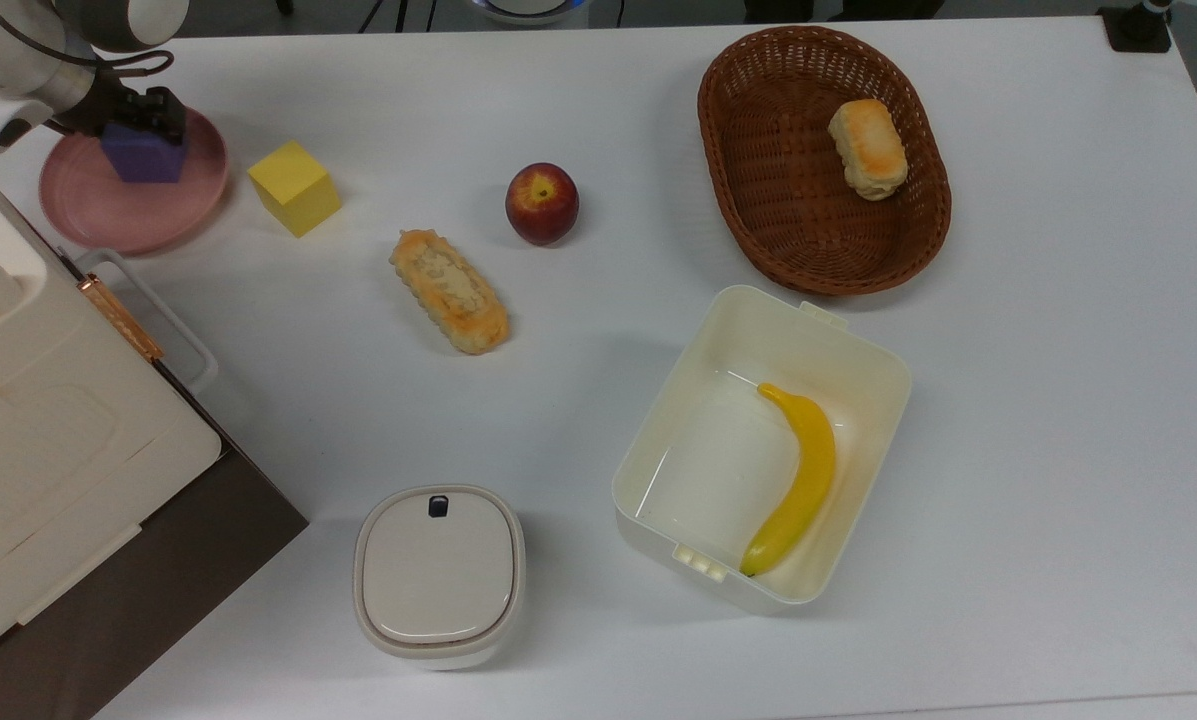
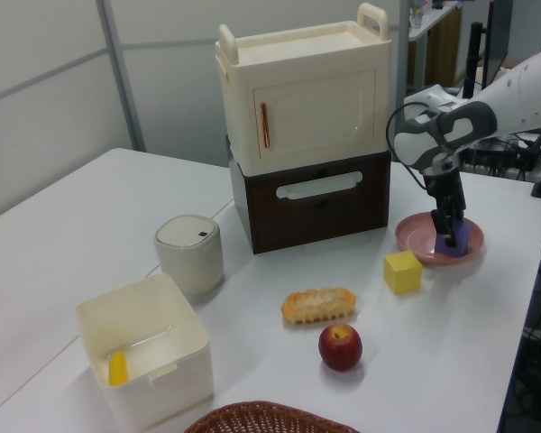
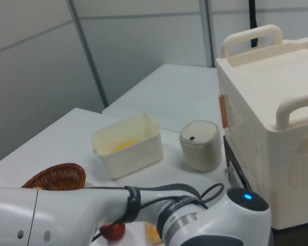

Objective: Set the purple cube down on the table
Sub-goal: 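Lower the gripper and grasp the purple cube, then lift the purple cube off the plate and set it on the table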

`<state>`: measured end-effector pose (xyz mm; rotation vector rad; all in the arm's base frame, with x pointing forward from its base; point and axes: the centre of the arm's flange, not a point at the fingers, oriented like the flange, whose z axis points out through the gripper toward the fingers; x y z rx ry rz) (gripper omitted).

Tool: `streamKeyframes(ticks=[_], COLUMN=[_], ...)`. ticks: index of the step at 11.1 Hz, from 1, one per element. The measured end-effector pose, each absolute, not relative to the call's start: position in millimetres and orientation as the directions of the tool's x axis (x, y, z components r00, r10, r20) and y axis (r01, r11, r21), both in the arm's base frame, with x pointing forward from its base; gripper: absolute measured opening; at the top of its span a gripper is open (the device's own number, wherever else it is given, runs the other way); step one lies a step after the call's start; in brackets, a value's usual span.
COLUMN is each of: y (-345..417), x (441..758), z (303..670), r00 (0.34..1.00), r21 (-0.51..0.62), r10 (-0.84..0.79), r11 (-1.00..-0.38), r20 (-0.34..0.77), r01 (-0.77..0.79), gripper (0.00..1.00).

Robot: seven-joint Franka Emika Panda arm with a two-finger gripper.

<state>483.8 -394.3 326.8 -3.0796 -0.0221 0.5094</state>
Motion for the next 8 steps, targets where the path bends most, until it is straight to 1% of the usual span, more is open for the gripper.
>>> streamKeyframes(ticks=[1,3,5,7,8], y=[-393,-389,-372,-327,-299], x=[486,492,497,517,531], z=[329,346,381,411,415], r00=[0.948,0.954,0.951,0.945,0.946], r21=[-0.019,-0.005,-0.006,-0.019,-0.016], r10=[0.019,0.025,0.041,0.084,0.078], r11=[-1.0,-1.0,-0.999,-0.996,-0.997], r20=[-0.318,-0.3,-0.305,-0.316,-0.316], r01=[0.014,0.024,0.041,0.082,0.077], gripper=[0.58,0.58,0.58,0.58,0.58])
